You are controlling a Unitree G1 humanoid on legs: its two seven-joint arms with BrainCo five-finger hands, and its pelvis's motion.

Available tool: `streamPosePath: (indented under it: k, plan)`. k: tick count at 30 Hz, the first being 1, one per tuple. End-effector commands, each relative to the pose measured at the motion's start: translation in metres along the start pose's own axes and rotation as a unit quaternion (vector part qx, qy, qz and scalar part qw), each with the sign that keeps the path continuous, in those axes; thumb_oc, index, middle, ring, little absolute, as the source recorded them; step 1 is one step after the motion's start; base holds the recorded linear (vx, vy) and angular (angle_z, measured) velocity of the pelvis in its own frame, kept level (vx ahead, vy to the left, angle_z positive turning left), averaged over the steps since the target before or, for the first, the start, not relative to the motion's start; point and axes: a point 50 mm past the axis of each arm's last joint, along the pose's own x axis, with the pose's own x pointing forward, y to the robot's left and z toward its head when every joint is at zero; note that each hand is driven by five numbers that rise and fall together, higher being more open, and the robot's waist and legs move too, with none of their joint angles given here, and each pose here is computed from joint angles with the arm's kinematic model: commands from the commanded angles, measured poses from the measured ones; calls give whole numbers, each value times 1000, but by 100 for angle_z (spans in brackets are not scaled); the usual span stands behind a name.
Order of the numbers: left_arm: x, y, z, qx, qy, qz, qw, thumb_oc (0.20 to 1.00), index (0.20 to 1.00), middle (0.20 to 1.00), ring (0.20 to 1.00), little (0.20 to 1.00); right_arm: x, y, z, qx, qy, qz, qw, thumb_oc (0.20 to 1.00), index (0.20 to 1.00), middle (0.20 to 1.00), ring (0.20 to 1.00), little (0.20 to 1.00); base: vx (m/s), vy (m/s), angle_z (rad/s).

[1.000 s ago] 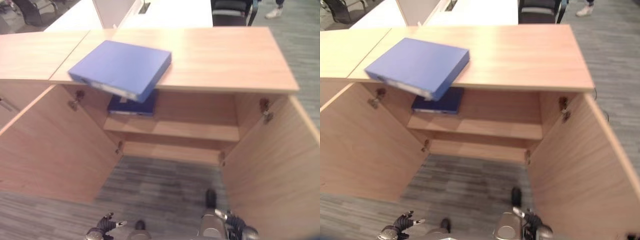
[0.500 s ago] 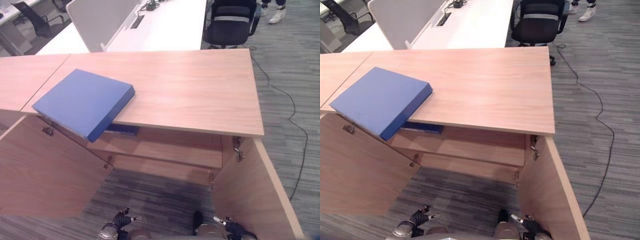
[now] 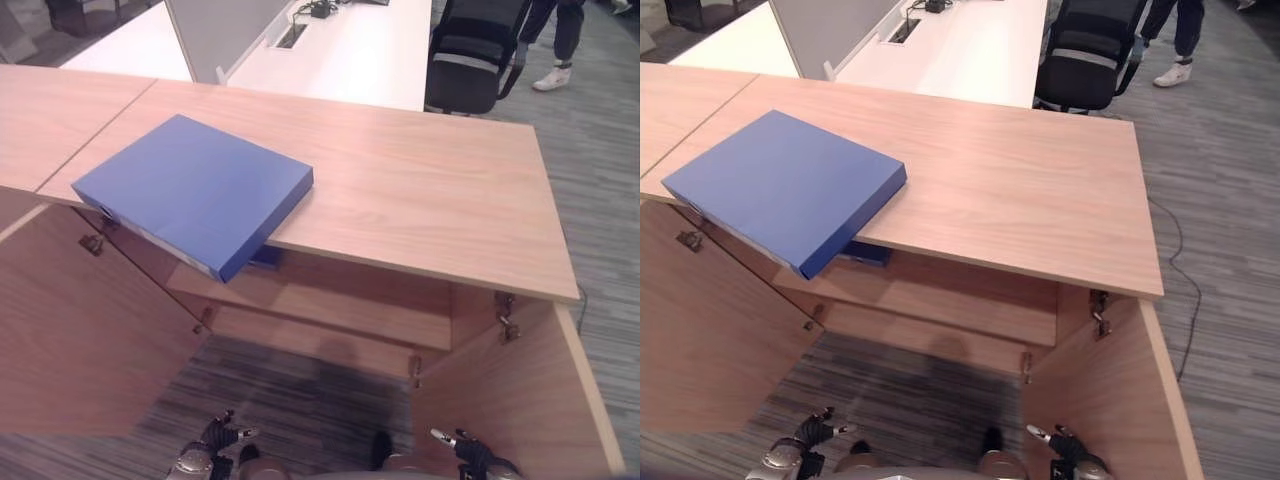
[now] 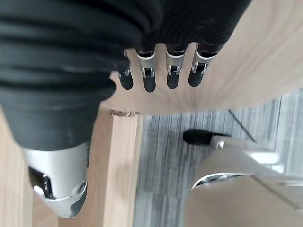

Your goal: Put the empty folder in the office cabinet

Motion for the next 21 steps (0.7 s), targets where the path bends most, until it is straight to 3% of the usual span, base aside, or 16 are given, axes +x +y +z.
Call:
streamPosePath:
  k: [1,6,10,15,21]
  plan:
    - [3,1,11,17,-19,0,1000,1000,1000,1000,1000,1000,0,-6,6,6,-14,-6,1000,1000,1000,1000,1000,1000,38,259,2]
    - [3,7,16,36,-25,-1,999,1000,1000,1000,1000,1000,0,-3,3,45,-12,-3,999,1000,1000,1000,1000,1000,-17,374,13]
    - [4,27,27,46,-40,26,998,1000,1000,1000,1000,1000,3,23,12,94,-28,28,995,1000,1000,1000,1000,1000,-191,483,-30]
    - [3,31,22,41,-33,24,998,1000,1000,1000,1000,1000,4,35,15,76,-36,46,995,1000,1000,1000,1000,1000,-329,476,-55]
    - [1,20,7,38,-9,8,999,1000,1000,1000,1000,1000,3,31,6,59,-22,34,997,1000,1000,1000,1000,1000,-98,99,-42]
